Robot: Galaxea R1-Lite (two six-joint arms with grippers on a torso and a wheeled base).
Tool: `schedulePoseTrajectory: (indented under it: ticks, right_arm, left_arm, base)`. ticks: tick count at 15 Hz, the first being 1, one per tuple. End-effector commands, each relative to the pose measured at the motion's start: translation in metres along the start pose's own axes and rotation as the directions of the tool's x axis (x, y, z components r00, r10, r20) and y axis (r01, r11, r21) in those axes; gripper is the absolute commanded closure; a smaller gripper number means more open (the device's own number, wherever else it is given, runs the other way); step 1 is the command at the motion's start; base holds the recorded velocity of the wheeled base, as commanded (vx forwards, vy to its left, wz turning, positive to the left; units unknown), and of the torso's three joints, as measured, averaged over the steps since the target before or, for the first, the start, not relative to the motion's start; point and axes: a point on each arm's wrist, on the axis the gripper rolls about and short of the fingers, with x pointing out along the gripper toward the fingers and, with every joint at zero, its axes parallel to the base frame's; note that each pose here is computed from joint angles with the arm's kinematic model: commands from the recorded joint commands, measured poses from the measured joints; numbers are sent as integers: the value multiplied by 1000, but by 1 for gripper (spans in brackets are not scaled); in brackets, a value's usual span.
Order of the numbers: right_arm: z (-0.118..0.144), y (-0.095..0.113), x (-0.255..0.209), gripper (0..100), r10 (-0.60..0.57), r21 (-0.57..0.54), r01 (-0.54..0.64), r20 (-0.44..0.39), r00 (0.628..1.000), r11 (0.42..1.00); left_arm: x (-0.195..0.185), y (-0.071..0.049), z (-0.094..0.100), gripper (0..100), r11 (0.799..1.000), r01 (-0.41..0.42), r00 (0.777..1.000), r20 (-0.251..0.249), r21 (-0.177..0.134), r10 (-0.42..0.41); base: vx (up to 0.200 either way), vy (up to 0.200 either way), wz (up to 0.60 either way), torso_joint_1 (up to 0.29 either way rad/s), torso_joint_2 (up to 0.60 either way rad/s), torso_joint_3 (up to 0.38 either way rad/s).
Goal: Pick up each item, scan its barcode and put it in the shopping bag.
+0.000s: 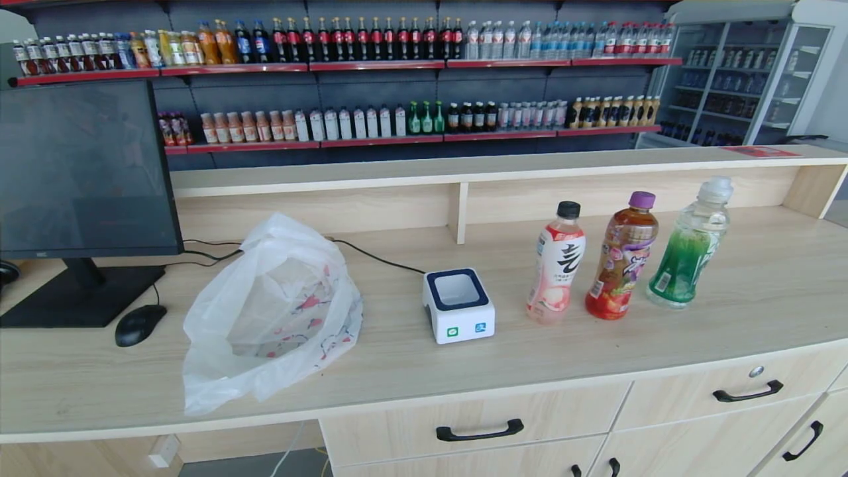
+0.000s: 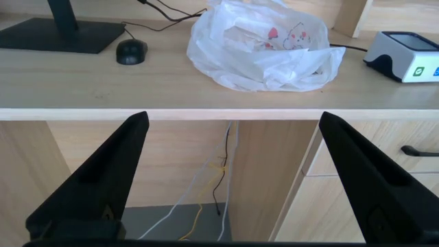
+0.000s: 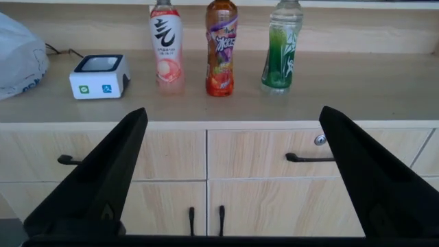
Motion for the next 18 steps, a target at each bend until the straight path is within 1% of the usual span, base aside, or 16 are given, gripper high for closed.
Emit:
schedulePoseTrajectory:
  ticks: [1, 2, 3, 4, 6, 8, 10, 14, 16, 18]
  right_arm:
    - [42, -2, 21, 0, 73, 6, -72, -66, 995, 997]
    - [54, -3, 30, 0, 81, -5, -82, -83, 993, 997]
    - [69, -4, 44, 0, 86, -42, -91, -110, 990, 995]
    - [76, -5, 54, 0, 84, -52, -92, -139, 987, 994]
    - [85, -6, 72, 0, 91, -46, -101, -182, 979, 994]
    - [86, -7, 89, 0, 101, -38, -113, -237, 966, 993]
    - [87, -8, 108, 0, 80, -31, -93, -297, 951, 995]
    - [96, -10, 133, 0, 81, -34, -96, -310, 947, 995]
    - [94, -11, 150, 0, 81, -34, -96, -297, 951, 995]
    - [92, -9, 174, 0, 107, -29, -119, -265, 958, 993]
  left_arm:
    - [0, 0, 0, 0, 1000, 0, 1000, -1, 1, 0]
    - [0, 0, 0, 0, 1000, 0, 1000, 0, 1, 0]
    - [0, 0, 0, 0, 1000, 0, 1000, 0, 1, 0]
    - [0, 0, 0, 0, 1000, 0, 1000, 0, 1, 0]
    - [0, 0, 0, 0, 1000, 0, 1000, -1, 1, 0]
    - [0, 0, 0, 0, 1000, 0, 1000, -1, 1, 0]
    - [0, 0, 0, 0, 1000, 0, 1000, 0, 1, 0]
    - [0, 0, 0, 0, 1000, 0, 1000, 0, 1, 0]
    - [0, 0, 0, 0, 1000, 0, 1000, -1, 1, 0]
    - [0, 0, 0, 0, 1000, 0, 1000, 0, 1, 0]
  base:
    - [0, 0, 0, 0, 0, 0]
    - [0, 0, 0, 0, 0, 0]
    - [0, 0, 0, 0, 0, 0]
    - [0, 0, 0, 0, 0, 0]
    - [0, 0, 0, 0, 0, 0]
    - [0, 0, 0, 0, 0, 0]
    - [0, 0, 0, 0, 0, 0]
    - [0, 0, 0, 0, 0, 0]
    - [0, 0, 0, 0, 0, 0]
    - [0, 0, 0, 0, 0, 0]
